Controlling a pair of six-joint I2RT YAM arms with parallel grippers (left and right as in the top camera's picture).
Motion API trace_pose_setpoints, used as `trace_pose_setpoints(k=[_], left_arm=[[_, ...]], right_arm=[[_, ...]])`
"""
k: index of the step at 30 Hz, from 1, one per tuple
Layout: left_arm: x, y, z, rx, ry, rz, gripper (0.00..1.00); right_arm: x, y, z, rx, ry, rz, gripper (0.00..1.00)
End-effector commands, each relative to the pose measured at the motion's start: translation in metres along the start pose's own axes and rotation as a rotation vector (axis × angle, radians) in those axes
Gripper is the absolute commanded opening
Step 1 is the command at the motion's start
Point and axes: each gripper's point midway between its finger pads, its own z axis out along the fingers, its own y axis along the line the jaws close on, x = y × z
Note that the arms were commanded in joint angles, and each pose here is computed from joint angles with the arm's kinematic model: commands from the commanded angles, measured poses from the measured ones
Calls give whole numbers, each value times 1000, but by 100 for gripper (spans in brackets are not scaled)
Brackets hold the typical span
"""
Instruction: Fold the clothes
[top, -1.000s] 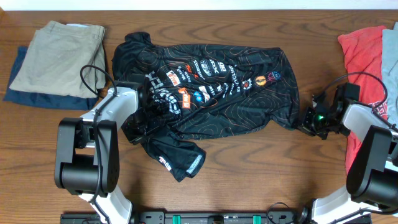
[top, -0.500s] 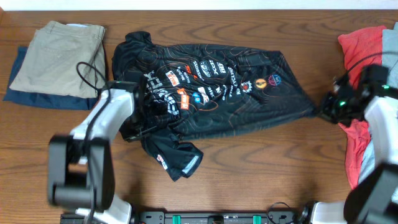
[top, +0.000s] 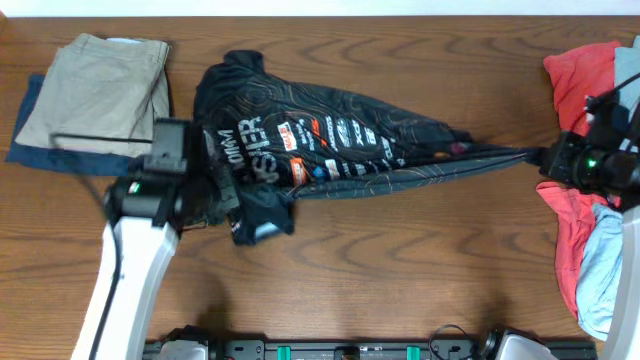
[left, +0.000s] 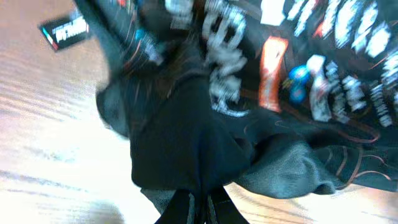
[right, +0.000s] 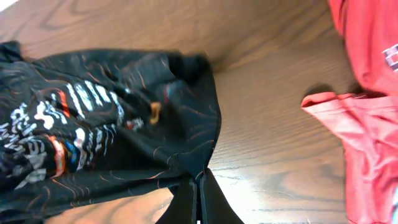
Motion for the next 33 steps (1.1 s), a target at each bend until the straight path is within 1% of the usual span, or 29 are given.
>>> trace_pose_setpoints(k=[1, 7, 12, 16, 20, 22, 25, 28, 33], left_arm=[[-11, -7, -29, 43, -101, 30, 6], [-32, -26, -93, 128, -305, 78, 6], [-53, -45, -165, 208, -509, 120, 6], [-65, -59, -218, 267, -650, 140, 6], [-73, -67, -254, 308, -748, 153, 6], [-78, -70, -260, 320, -778, 157, 6], [-87, -73, -253, 316, -768, 156, 6], [-102, -76, -230, 294, -713, 148, 6], [-151, -89, -165, 253, -622, 145, 6]], right_arm=[[-14, 0, -25, 37, -82, -31, 1], [-27, -3, -60, 76, -152, -17, 1], [-48, -6, -108, 109, -265, 8, 1], [-59, -2, -146, 130, -351, -10, 1], [-65, 2, -166, 137, -405, -16, 1], [-66, 3, -169, 137, -416, -21, 1], [-68, 2, -165, 136, -403, -17, 1], [-71, 6, -152, 97, -364, -39, 1], [-84, 18, -111, 33, -266, -125, 1]])
